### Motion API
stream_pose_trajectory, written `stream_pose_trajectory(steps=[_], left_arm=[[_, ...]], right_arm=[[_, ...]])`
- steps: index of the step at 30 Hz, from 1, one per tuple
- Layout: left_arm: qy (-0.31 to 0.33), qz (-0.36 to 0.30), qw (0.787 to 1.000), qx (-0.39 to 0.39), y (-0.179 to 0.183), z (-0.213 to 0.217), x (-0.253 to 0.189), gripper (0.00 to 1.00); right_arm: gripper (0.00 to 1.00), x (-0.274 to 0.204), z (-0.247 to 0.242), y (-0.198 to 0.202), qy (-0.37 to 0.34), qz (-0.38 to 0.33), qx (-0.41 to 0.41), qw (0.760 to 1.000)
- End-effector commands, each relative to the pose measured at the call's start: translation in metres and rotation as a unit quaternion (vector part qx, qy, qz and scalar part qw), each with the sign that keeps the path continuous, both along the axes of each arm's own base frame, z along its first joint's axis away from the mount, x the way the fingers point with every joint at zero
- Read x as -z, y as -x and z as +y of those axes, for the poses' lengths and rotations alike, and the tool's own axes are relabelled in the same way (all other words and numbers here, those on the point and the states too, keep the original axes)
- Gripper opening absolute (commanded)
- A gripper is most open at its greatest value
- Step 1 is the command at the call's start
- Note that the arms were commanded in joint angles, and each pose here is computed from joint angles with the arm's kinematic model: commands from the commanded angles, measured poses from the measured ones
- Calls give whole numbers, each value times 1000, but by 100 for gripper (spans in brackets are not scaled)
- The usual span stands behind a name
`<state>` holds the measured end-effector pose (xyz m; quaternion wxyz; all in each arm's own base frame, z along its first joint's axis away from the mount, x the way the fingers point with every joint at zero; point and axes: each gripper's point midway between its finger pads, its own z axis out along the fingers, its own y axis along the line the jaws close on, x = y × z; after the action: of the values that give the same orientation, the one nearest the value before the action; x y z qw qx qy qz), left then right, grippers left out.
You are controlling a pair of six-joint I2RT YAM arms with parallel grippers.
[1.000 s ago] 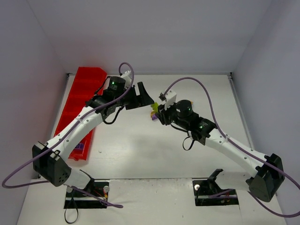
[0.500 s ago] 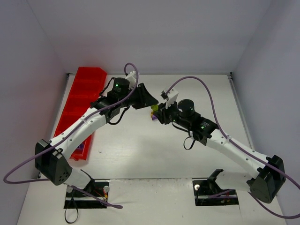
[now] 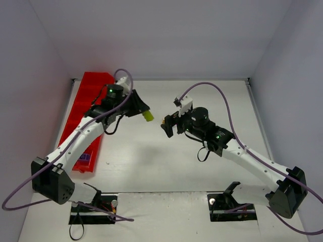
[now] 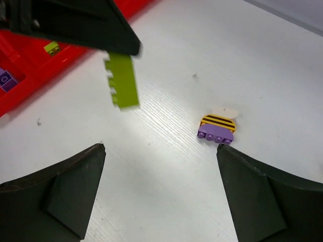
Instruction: Sort the legos into containers by color
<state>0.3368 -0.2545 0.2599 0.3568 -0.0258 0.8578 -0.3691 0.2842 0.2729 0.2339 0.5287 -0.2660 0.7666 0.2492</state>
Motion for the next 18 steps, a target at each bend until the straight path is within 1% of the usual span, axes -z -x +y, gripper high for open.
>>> stream_pose_trajectory(steps=[1,3,4,6,7,8,11,14,16,18], left_arm=[[-65,-33,991,-109,-18,85,-12,0],[-105,-37,981,-159,-19,127,-10,1],[-129,-25,968,-215,-20,165,-5,1],[-165,4,949,-270,-16,206,11,1],[-172,18,941,-291,-13,222,17,1],[-182,30,926,-329,-13,250,22,1],[-206,69,892,-397,-5,302,46,1],[-218,107,866,-437,0,333,67,1],[-225,122,854,-452,-1,344,79,13],[-220,127,850,-462,-4,350,85,23]], right_arm=[[89,-17,-8,-11,-12,-22,40,999],[89,-11,-15,-11,-4,-14,57,998],[89,-10,-19,-13,-1,-14,71,997],[89,-5,-27,-14,4,-7,91,996],[89,-3,-29,-14,5,-5,97,995],[89,-2,-32,-14,6,-4,103,995],[88,6,-46,-17,11,8,147,989],[88,16,-59,-17,20,18,182,983],[88,21,-68,-18,26,25,206,978],[88,27,-75,-19,35,32,221,974]])
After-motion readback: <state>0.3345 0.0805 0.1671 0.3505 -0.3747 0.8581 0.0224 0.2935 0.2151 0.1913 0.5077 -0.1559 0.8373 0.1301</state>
